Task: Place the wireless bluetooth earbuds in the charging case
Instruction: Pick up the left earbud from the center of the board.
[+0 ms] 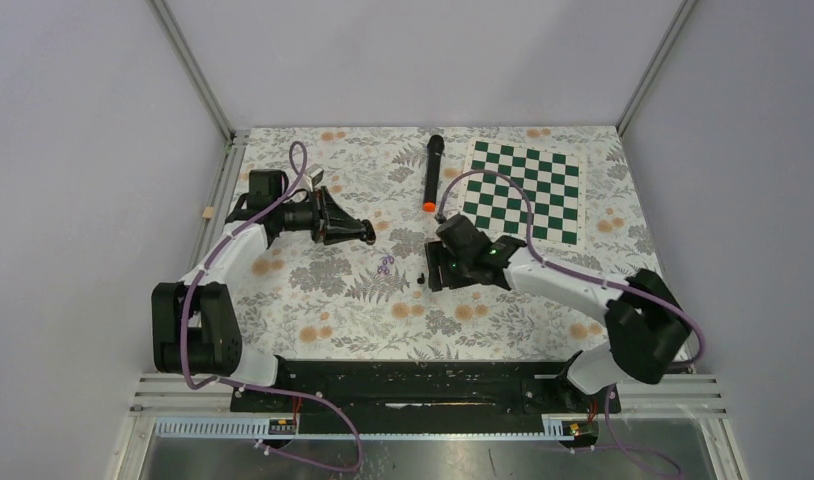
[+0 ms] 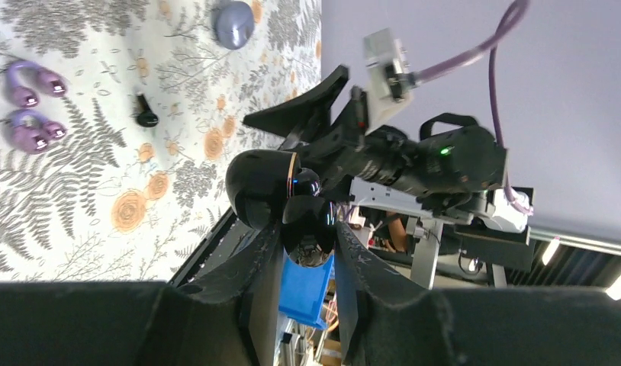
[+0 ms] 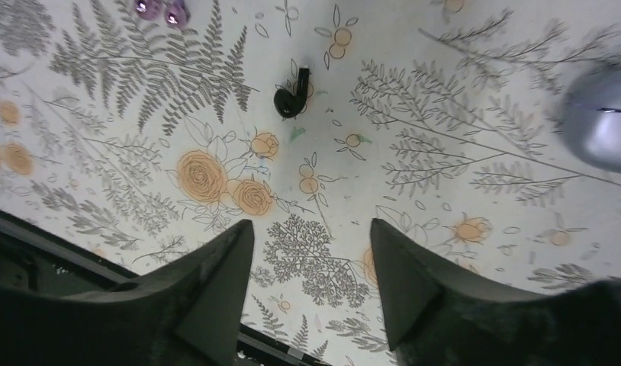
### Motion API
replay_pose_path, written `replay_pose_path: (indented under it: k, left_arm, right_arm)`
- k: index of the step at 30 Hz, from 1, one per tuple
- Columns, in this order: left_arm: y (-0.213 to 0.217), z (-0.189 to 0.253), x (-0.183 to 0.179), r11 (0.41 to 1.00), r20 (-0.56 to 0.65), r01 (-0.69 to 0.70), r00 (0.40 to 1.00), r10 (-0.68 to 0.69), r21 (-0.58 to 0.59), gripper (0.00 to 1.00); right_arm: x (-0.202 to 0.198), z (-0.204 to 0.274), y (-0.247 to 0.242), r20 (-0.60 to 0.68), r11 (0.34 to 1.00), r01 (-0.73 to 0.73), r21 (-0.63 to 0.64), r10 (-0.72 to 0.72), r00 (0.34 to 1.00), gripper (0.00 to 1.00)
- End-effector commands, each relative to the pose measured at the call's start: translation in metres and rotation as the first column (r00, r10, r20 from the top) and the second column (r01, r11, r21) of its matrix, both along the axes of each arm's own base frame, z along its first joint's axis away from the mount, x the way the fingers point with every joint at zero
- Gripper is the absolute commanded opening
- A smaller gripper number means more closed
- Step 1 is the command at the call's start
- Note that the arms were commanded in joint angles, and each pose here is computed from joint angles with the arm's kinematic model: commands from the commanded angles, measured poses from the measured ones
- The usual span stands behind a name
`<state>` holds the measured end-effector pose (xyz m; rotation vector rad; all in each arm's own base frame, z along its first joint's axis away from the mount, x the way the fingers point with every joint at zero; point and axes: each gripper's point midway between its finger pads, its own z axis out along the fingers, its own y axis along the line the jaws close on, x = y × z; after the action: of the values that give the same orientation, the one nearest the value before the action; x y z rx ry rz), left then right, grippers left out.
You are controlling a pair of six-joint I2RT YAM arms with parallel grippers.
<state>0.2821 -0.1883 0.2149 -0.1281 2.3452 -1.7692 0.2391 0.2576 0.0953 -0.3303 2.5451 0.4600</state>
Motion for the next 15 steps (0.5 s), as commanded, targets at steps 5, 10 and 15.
replay_pose_path:
  k: [5, 10, 15]
  left_arm:
    - [0.007, 0.000, 0.008, 0.997, 0.027, -0.083, 0.996, 0.083, 0.005, 0.00]
    - [0.006, 0.001, 0.008, 0.997, 0.032, -0.079, 0.996, 0.079, 0.002, 0.00]
    - [0.006, -0.003, 0.006, 0.997, 0.025, -0.075, 0.997, 0.074, 0.002, 0.00]
  right_arm:
    - [0.032, -0.024, 0.040, 0.044, 0.988, 0.155, 0.008, -0.155, 0.987, 0.58]
    - [0.041, -0.040, 0.049, 0.037, 0.985, 0.162, -0.050, -0.161, 0.986, 0.57]
    - [0.047, -0.052, 0.055, 0.037, 0.982, 0.173, -0.075, -0.171, 0.985, 0.53]
